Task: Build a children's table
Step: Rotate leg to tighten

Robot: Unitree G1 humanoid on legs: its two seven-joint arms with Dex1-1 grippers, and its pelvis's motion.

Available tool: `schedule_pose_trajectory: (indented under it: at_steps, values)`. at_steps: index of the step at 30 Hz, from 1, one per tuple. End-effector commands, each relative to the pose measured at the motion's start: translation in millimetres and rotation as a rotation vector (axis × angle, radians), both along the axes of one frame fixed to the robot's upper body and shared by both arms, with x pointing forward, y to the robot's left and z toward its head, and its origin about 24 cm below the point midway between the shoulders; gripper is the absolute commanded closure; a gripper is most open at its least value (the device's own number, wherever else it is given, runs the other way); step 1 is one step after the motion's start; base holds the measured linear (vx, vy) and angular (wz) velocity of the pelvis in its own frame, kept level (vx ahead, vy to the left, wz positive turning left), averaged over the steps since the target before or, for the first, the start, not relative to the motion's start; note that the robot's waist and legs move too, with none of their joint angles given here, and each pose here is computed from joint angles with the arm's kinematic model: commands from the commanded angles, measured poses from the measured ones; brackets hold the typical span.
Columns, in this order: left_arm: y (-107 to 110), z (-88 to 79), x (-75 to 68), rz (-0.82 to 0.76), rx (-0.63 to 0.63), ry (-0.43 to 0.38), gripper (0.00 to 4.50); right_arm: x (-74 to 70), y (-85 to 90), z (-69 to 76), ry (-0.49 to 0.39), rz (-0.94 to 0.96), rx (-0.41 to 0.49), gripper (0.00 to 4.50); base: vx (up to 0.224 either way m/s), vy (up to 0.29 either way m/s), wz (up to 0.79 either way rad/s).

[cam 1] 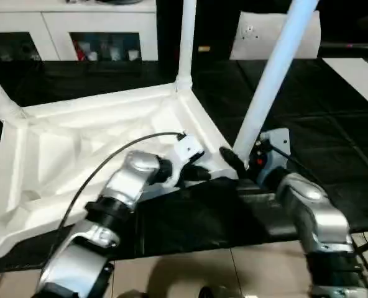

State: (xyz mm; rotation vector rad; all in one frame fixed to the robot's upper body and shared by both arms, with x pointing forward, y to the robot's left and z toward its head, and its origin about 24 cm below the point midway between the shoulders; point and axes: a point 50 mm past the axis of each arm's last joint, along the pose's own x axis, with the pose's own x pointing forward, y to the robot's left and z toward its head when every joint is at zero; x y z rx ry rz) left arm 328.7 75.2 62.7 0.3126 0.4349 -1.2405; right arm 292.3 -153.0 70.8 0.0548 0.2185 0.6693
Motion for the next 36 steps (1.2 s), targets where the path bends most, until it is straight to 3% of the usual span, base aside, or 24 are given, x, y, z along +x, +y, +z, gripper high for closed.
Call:
schedule_pose_trajectory:
  at_steps: [1, 9, 15, 16, 19, 25, 36]
  values:
    - [-3, 2.0, -2.8, -0.069, -0.035, -0.01, 4.5, -10.8, 18.2, -2.0, 0.019, 0.205, 0.035, 0.05, 0.0, 0.0, 0.0]
    - [20, 3.9, -12.9, -0.34, 0.032, 0.007, 4.5, -22.7, -15.8, 4.6, 0.013, 0.463, -0.121, 0.05, 0.0, 0.0, 0.0]
    - [35, 3.4, -18.6, -0.493, 0.104, 0.046, 4.5, -30.6, -25.4, 11.3, 0.046, 0.637, -0.124, 0.05, 0.0, 0.0, 0.0]
    - [36, 3.3, -19.3, -0.507, 0.109, 0.049, 4.5, -30.9, -25.7, 11.4, 0.052, 0.648, -0.122, 0.31, 0.0, 0.0, 0.0]
    - [38, 2.9, -21.8, -0.552, 0.121, 0.065, 4.5, -32.0, -26.6, 11.3, 0.063, 0.683, -0.123, 0.38, 0.0, 0.0, 0.0]
    - [37, 3.8, -23.6, -0.624, 0.142, 0.069, 4.5, -30.8, -25.6, 11.1, 0.08, 0.743, -0.118, 1.11, 0.0, 0.0, 0.0]
    - [38, 2.3, -25.9, -0.658, 0.157, 0.073, 4.5, -33.1, -22.8, 13.0, 0.094, 0.804, -0.09, 1.98, 0.0, 0.0, 0.0]
